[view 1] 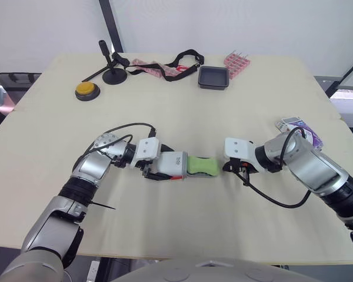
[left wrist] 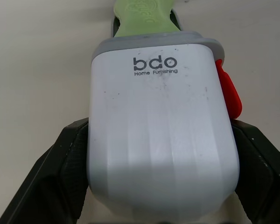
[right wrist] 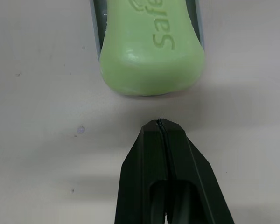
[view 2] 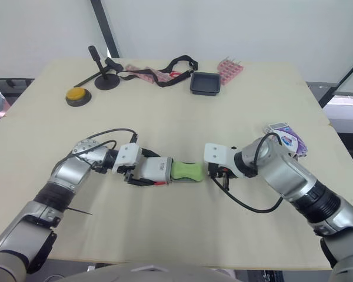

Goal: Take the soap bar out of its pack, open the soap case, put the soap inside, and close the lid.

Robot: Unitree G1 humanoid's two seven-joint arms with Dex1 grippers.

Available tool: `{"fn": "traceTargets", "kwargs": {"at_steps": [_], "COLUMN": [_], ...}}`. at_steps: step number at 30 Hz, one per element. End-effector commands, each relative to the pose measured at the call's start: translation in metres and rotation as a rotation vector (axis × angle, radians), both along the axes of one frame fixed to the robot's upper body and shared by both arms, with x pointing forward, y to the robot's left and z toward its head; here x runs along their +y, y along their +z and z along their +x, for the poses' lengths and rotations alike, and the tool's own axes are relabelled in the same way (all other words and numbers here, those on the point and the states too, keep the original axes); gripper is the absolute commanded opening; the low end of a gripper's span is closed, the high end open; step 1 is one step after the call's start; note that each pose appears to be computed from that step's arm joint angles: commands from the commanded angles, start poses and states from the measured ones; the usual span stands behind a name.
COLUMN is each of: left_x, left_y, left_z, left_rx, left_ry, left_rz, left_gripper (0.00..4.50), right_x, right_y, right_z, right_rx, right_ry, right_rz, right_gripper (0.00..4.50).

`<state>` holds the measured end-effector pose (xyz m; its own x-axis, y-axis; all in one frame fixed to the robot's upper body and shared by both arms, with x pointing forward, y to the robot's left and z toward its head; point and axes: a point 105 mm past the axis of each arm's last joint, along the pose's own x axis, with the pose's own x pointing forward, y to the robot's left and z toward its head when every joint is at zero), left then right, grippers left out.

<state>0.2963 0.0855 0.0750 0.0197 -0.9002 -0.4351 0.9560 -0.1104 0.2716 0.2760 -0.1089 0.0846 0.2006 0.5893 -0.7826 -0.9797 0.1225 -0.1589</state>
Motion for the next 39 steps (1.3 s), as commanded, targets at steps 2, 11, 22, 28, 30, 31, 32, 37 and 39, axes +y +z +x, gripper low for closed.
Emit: {"fn": "traceTargets", "kwargs": {"at_steps": [2, 11, 22, 28, 30, 31, 32, 37, 39], "left_x": [0.002, 0.004, 0.000, -0.002, -0.005, -0.006, -0.007, -0.009, -0.008], "left_y": [0.001, -0.001, -0.002, -0.003, 0.000, 0.001, 0.002, 0.010, 0.012], "left_z": [-0.001, -0.001, -0.002, -0.002, -0.003, -0.004, -0.004, -0.005, -0.007], "left_rx": [-0.014, -0.012, -0.011, -0.014, -0.012, -0.012, -0.013, -0.018, -0.014], "left_ry": [0.001, 0.003, -0.002, 0.004, 0.001, 0.001, 0.002, 0.030, 0.033], "left_rz": [0.012, 0.021, 0.010, -0.003, -0.033, -0.045, -0.057, -0.147, -0.177], "left_gripper": [3.51, 3.51, 3.51, 3.51, 3.51, 3.51, 3.51, 3.51, 3.51], "right_x": [0.013, 0.031, 0.053, 0.063, 0.065, 0.066, 0.067, 0.046, 0.031], "right_y": [0.000, 0.010, 0.023, 0.028, 0.030, 0.032, 0.034, 0.037, 0.038], "right_z": [-0.003, -0.006, 0.001, 0.001, 0.001, 0.002, 0.002, 0.009, 0.010], "right_rx": [-0.001, 0.003, -0.038, -0.052, -0.065, -0.068, -0.069, -0.054, -0.027], "right_ry": [0.038, 0.088, 0.127, 0.154, 0.163, 0.159, 0.153, 0.064, 0.018], "right_rz": [0.021, 0.057, 0.097, 0.109, 0.107, 0.116, 0.125, 0.152, 0.174], "right_gripper": [0.01, 0.01, 0.01, 0.01, 0.01, 0.01, 0.01, 0.01, 0.01]}}
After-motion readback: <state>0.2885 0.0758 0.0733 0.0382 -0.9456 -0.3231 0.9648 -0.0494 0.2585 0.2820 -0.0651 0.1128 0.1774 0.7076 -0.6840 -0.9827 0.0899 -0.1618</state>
